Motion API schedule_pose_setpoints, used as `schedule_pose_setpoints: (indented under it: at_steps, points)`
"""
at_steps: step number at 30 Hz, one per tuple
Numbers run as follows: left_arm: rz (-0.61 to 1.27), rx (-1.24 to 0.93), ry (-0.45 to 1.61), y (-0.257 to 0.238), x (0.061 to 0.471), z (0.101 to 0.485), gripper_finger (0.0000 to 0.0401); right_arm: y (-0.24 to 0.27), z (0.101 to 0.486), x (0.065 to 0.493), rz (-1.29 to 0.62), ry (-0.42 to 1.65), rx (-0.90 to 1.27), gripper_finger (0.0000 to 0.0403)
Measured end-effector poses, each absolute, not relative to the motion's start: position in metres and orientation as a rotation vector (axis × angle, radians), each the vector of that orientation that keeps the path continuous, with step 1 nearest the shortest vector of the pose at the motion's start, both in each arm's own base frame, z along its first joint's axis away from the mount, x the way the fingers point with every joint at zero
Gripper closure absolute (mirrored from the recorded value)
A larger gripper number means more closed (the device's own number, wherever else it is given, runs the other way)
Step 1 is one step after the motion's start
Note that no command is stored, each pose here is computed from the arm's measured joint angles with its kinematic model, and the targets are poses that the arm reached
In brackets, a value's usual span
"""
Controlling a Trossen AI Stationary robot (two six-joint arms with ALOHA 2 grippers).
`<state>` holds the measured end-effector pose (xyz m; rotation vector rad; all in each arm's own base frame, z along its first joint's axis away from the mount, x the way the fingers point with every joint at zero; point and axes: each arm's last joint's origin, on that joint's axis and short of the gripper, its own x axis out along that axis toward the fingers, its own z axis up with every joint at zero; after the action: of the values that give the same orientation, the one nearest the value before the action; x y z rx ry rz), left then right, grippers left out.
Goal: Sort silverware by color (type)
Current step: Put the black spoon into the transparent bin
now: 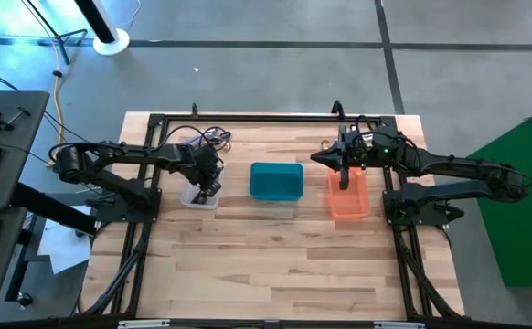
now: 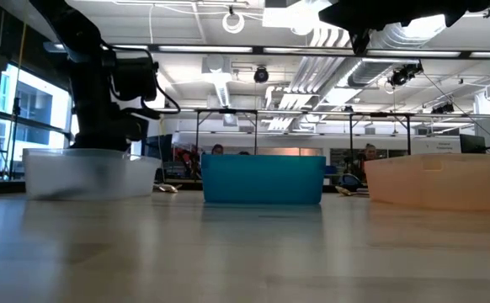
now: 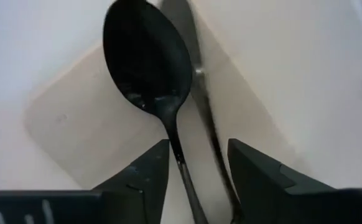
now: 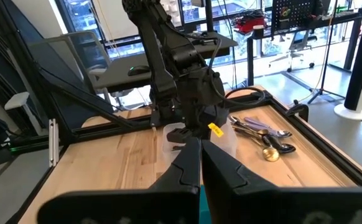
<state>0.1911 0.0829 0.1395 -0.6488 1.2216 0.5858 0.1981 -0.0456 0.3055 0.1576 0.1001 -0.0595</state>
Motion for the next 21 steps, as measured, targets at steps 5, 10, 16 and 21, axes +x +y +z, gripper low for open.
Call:
schedule_pose_setpoints:
  at_steps: [5, 10, 16, 21]
  points:
    - [0.557, -0.668, 1.235, 0.082, 0.191, 0.139, 0.024, -0.046, 0.305, 0.198, -0.059, 0.099, 0.164, 0.0403]
    - [0.544, -0.641, 1.242, 0.087, 0.196, 0.152, 0.0246, -0.046, 0.306, 0.198, -0.06, 0.099, 0.166, 0.0403]
    - [0.521, -0.596, 1.228, 0.097, 0.203, 0.187, 0.0253, -0.046, 0.305, 0.198, -0.061, 0.104, 0.182, 0.0403]
    - [0.536, -0.547, 1.101, 0.1, 0.199, 0.231, 0.0261, -0.046, 0.304, 0.198, -0.061, 0.11, 0.183, 0.0403]
